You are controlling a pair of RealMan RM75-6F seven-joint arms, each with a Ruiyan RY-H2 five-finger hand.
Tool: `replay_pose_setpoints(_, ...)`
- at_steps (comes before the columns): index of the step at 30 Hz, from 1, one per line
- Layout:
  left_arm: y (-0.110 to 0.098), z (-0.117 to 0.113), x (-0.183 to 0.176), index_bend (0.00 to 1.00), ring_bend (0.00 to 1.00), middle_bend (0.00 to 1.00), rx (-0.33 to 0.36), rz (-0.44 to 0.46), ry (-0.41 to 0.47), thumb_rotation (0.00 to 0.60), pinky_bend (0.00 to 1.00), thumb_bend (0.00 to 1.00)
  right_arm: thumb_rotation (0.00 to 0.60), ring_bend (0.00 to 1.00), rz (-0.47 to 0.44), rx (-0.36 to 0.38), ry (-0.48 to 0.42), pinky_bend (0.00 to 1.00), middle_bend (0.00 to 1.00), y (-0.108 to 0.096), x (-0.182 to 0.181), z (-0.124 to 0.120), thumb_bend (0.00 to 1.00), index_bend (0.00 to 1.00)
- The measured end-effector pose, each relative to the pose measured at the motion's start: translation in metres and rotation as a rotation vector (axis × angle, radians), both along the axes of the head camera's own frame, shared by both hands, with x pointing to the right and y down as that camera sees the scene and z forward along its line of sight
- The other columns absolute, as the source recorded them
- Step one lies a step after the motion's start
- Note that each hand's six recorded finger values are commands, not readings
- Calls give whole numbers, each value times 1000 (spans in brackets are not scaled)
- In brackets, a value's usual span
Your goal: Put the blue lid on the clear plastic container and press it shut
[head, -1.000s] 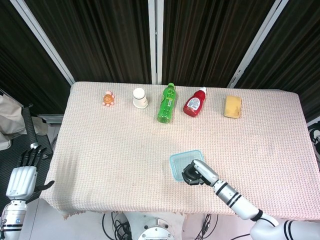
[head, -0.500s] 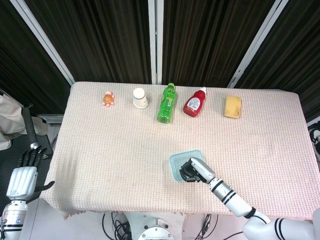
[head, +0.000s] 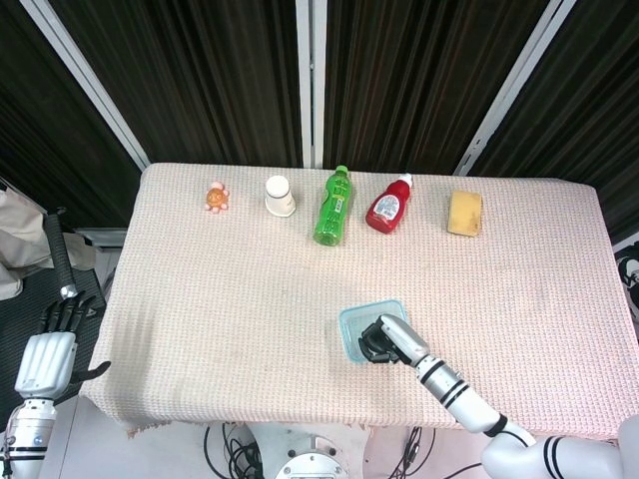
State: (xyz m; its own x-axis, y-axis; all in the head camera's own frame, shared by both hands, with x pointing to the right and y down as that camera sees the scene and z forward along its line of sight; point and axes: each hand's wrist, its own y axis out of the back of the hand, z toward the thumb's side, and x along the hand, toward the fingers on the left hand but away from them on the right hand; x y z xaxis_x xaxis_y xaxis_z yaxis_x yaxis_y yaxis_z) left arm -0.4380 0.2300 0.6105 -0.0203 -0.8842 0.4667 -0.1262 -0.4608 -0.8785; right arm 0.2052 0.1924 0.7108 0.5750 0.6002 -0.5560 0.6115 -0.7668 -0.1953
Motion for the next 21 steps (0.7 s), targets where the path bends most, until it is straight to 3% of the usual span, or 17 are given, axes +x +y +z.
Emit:
replay_pose_setpoints(10,0,0,0,80,0,4,-2,1,0,600,0,56,600,921,17,11,-14,974,932,-2,1,-2,675,1000)
replay_pose_setpoints(16,-3,0,3,79,0,4,0,9,1,600,0,56,600,918,55,70,-43,974,932,-17,8,-18,675,1000)
replay_pose_setpoints(21,-3,0,4,79,0,5,-3,11,0,600,0,56,600,916,93,79,-30,974,932,-31,16,-17,675,1000)
